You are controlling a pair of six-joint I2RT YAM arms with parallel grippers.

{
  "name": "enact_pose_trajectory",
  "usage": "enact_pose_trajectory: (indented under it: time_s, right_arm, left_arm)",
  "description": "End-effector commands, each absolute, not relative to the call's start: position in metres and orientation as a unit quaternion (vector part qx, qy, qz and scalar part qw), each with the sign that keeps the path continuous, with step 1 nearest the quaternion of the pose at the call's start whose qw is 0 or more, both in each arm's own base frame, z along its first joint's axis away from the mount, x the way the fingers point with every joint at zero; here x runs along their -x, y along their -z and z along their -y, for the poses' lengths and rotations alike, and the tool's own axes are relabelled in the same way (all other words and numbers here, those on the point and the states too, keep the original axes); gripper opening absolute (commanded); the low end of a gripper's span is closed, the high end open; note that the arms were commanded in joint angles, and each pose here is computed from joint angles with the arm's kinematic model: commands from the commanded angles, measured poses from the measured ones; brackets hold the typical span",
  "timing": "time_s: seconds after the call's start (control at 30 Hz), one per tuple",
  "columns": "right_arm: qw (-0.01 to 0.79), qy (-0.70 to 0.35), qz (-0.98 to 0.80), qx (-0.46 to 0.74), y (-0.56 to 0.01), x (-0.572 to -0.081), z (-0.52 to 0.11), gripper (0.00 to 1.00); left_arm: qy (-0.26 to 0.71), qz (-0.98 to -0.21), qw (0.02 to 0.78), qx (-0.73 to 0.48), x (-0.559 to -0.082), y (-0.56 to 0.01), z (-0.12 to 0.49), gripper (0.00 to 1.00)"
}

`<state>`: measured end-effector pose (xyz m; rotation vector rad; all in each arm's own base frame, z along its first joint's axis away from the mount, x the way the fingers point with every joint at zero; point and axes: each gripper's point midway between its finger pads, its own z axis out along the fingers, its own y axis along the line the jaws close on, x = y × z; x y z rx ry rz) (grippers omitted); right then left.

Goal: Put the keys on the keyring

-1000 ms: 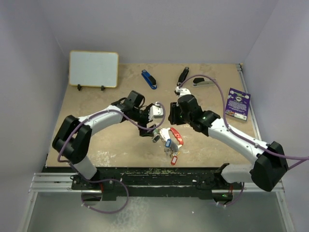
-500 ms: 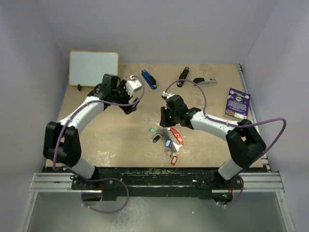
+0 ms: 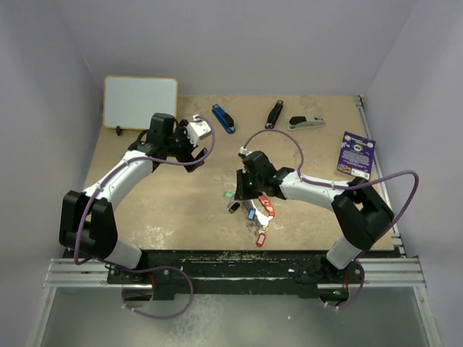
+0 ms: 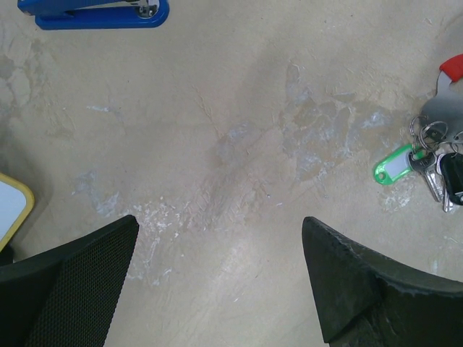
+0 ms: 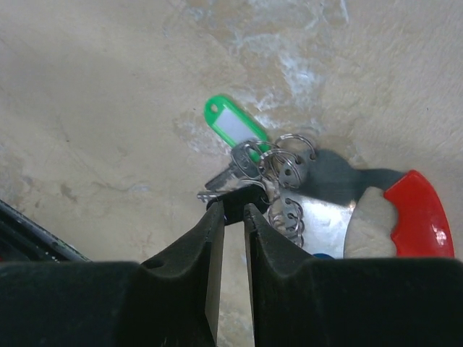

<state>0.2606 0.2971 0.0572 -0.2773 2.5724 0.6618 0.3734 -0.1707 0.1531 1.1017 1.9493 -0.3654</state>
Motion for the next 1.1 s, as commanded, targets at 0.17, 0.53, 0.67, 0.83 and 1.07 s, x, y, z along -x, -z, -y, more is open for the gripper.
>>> enact_pose_trajectory:
  time_s: [0.17,0.53,0.67,0.83,1.07]
  right_arm:
    - [0.221,-0.225,-0.946,0.076,-0.043,-0.261,-0.294,0.23]
    - [0.217,-0.203,-0.952,0.069,-0.037,-0.262,-0.287,0.25]
    - [0.225,-0.199,-0.952,0.066,-0.040,-0.267,-0.288,0.26]
    - [0.237,-0.201,-0.949,0.052,-0.045,-0.274,-0.290,0.27]
    - [0.242,-0.194,-0.950,0.035,-0.036,-0.281,-0.291,0.27]
  left_arm:
    - [0.138,-0.762,0.458,-0.435,-0.378,-0.170,0.171,0.98]
    - [0.139,-0.763,0.460,-0.432,-0.376,-0.169,0.170,0.98]
    - [0.139,-0.760,0.464,-0.433,-0.376,-0.170,0.171,0.98]
    - [0.137,-0.758,0.468,-0.433,-0.377,-0.172,0.171,0.98]
    - [0.138,-0.758,0.467,-0.433,-0.376,-0.170,0.170,0.98]
